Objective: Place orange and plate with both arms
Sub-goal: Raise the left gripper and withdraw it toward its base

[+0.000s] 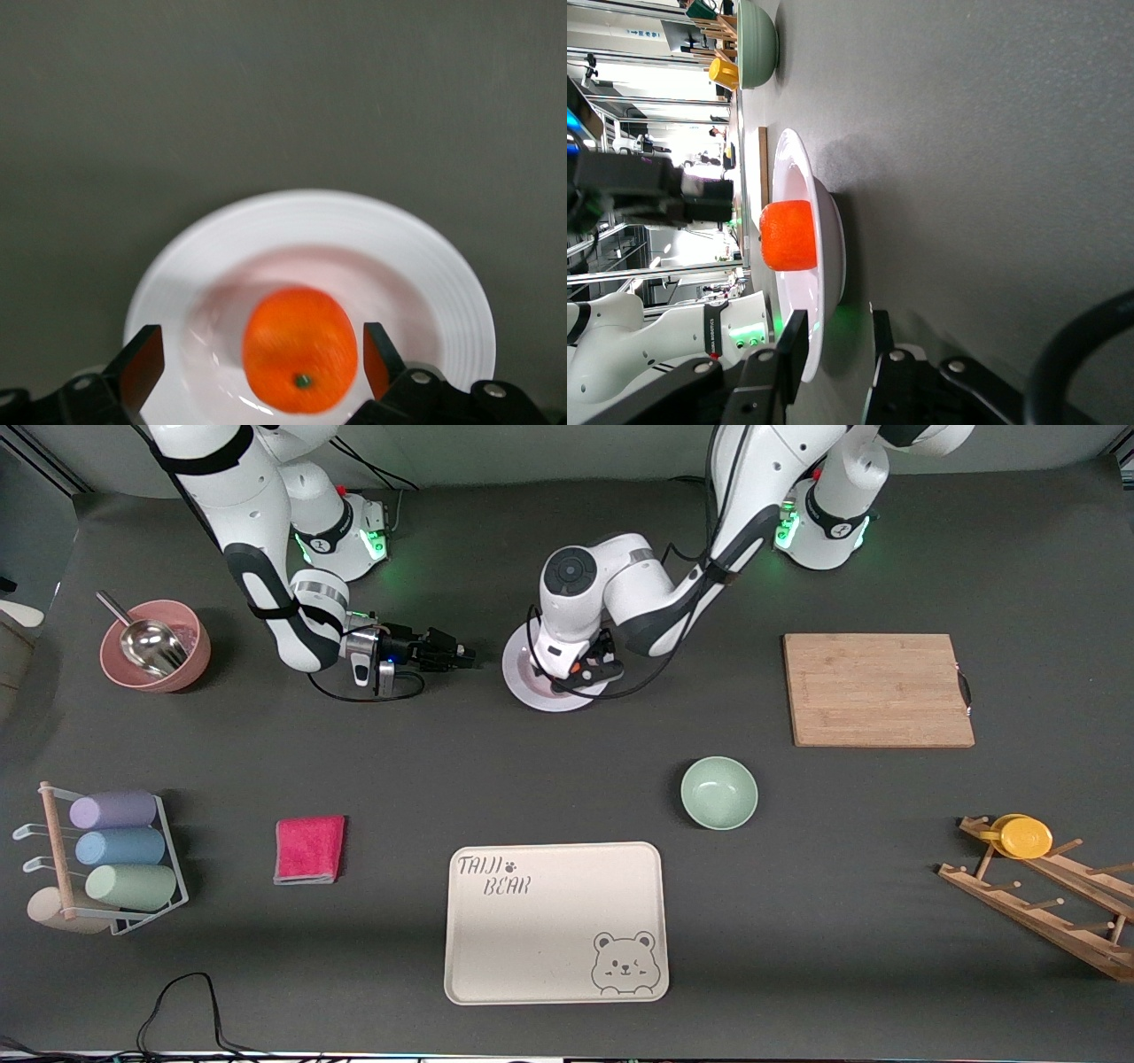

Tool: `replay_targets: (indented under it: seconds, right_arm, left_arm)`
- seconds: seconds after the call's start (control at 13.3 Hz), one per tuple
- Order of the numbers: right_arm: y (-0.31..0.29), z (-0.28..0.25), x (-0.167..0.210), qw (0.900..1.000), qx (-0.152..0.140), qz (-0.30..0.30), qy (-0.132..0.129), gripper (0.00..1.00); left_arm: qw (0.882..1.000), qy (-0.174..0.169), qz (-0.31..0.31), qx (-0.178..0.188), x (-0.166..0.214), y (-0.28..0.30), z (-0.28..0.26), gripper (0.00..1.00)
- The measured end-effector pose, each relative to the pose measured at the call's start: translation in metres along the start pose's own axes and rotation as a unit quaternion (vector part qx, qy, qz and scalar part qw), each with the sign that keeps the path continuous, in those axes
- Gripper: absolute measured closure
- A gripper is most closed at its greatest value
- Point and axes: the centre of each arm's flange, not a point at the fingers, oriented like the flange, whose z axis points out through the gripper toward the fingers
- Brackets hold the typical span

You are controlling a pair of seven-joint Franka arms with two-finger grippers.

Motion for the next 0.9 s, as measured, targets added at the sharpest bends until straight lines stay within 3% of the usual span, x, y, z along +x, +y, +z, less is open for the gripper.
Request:
replay_targets:
  seconds: [0.38, 0.9]
  right_arm:
    - [0.000, 0.000, -0.001, 1.000, 0.000, 0.001, -0.001, 0.64]
    - [0.001, 0.009, -0.008, 1.000, -0.003, -0.002, -0.018, 0.64]
  left_arm:
    - [0.998, 0.029, 0.043, 0.043, 0.091, -0.054, -0.089, 0.00]
    - [0.994, 0.012, 0.090, 0.062, 0.209, -0.172, -0.186, 0.00]
